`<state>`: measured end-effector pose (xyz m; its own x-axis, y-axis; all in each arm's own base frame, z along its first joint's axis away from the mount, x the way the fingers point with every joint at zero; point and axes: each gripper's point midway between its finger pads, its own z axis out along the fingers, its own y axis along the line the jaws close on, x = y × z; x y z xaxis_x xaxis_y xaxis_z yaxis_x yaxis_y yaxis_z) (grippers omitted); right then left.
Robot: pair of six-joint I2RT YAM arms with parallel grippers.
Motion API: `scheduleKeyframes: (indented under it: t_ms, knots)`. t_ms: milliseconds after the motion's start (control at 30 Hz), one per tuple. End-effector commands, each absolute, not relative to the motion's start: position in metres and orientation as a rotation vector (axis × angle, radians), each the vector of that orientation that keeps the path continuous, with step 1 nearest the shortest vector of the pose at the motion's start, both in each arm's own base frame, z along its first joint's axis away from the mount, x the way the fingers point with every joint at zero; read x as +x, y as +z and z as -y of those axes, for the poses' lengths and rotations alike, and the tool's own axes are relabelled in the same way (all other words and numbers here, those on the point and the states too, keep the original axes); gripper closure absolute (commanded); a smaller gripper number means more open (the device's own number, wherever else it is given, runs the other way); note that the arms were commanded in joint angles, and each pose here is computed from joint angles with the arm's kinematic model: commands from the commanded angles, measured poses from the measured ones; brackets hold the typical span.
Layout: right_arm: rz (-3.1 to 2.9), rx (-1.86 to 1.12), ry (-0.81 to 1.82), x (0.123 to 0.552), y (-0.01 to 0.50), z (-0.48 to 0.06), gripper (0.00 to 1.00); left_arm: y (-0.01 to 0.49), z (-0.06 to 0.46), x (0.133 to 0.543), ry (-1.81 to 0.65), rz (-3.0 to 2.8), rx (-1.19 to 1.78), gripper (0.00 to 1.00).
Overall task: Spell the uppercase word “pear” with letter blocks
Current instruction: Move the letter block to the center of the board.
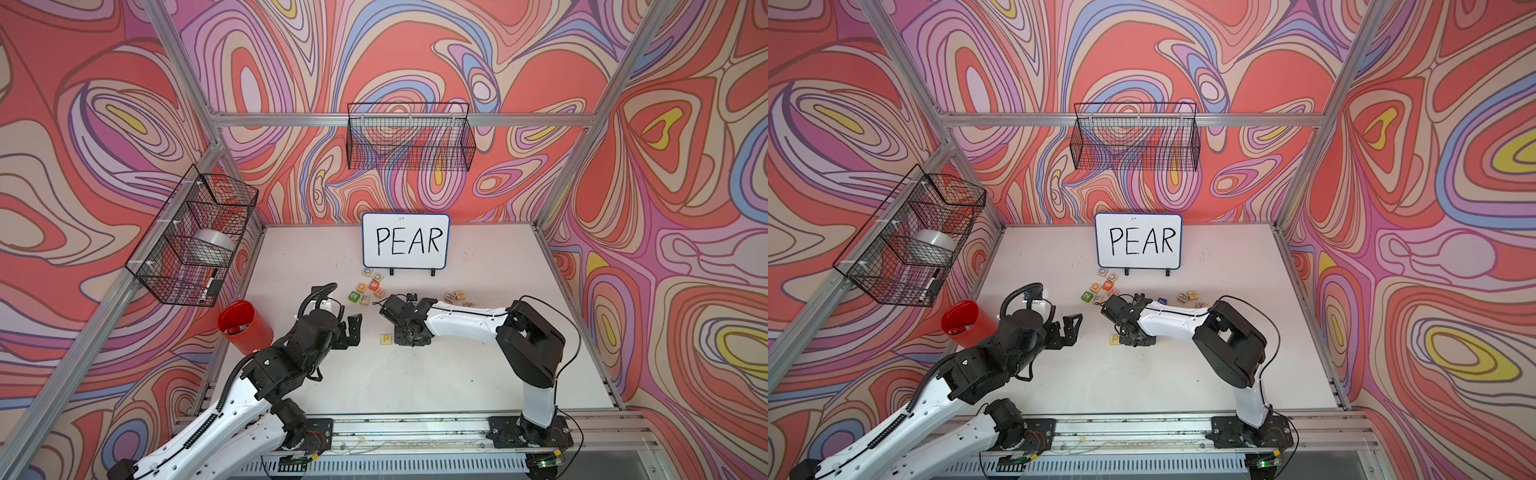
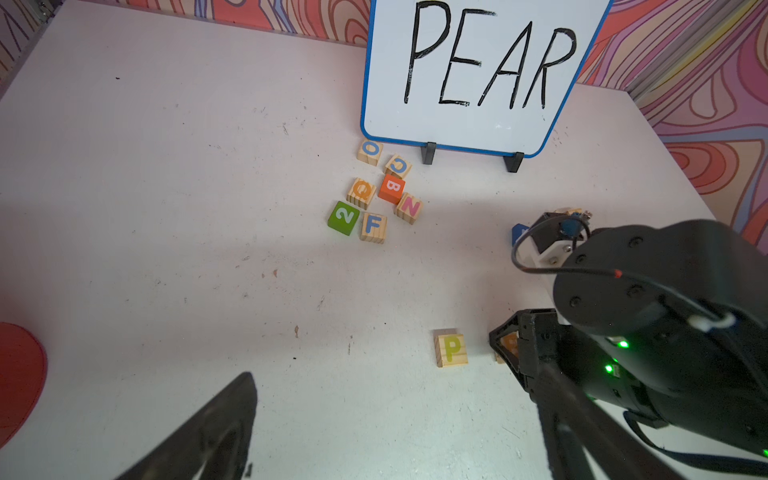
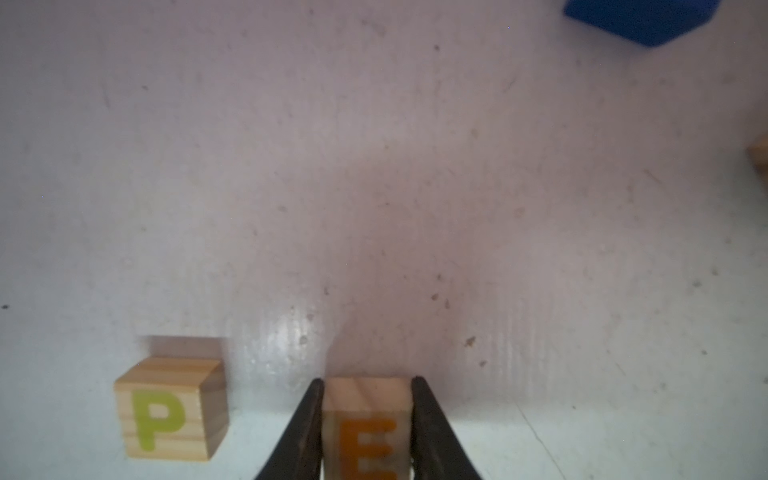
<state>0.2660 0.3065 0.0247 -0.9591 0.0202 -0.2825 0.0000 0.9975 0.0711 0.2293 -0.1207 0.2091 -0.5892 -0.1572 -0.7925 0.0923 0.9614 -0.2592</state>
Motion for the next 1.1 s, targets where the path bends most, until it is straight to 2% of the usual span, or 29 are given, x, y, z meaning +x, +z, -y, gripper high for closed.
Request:
scheduleKeyframes:
  t_ms: [0, 633, 1067]
  knots:
    - [-2.849, -0.017, 0.133, 0.269, 0.022, -0.322, 0.69, 0.216, 0.112, 0.228, -0.323, -2.169, -0.088, 0.0]
    - [-2.864, -0.063, 0.127, 0.265, 0.015, -0.336, 0.69, 0.219, 0.106, 0.225, -0.313, -2.148, -0.098, 0.0]
    - [-2.825, -0.031, 0.142, 0.267, 0.031, -0.336, 0.59, 0.211, 0.106, 0.227, -0.286, -2.167, -0.095, 0.0]
